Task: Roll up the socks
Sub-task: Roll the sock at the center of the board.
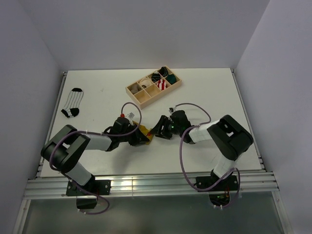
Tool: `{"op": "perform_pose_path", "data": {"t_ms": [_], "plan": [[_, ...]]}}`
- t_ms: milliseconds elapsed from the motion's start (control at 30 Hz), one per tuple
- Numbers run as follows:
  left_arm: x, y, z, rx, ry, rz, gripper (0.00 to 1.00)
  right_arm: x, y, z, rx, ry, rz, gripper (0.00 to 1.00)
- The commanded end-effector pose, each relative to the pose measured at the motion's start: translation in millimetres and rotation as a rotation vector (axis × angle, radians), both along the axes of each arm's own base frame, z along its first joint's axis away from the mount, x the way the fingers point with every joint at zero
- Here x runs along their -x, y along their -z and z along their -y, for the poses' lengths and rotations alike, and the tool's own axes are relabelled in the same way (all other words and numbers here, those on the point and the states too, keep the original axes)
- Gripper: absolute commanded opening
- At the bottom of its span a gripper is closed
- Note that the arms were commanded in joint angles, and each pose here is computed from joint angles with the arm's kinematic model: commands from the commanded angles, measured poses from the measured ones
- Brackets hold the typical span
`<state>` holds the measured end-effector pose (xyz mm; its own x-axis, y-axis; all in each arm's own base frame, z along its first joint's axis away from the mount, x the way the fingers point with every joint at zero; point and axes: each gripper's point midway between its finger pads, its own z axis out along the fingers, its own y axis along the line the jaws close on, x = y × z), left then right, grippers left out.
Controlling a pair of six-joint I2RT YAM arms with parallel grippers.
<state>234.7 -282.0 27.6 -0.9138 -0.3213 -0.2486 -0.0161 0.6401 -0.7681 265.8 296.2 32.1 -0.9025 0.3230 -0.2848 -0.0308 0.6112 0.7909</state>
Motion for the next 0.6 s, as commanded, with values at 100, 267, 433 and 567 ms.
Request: {"op": "perform_pose_path", "data": {"t_ms": [100,267,433,567], "plan": [[7.2,1.6,2.8,0.08,0.018,-0.08,0.0,-12.6,-2.8,-16.1,-0.04,-0.006,0.032,0.6],[8.7,11.4,1.1,0.09,0.01,-0.119,0.0,-11.8,6.2,-18.5,-0.022,-0.02,0.016,0.55],[7.2,14.6,-1.3,0.09,0.002,-0.129,0.01,-9.3,10.2,-15.8,0.006,-0.027,0.009,0.25],[0.5,9.9,-5.3,0.058,-0.017,-0.09,0.06,-8.8,8.3,-14.3,0.036,-0.044,0.01,0.07]]}}
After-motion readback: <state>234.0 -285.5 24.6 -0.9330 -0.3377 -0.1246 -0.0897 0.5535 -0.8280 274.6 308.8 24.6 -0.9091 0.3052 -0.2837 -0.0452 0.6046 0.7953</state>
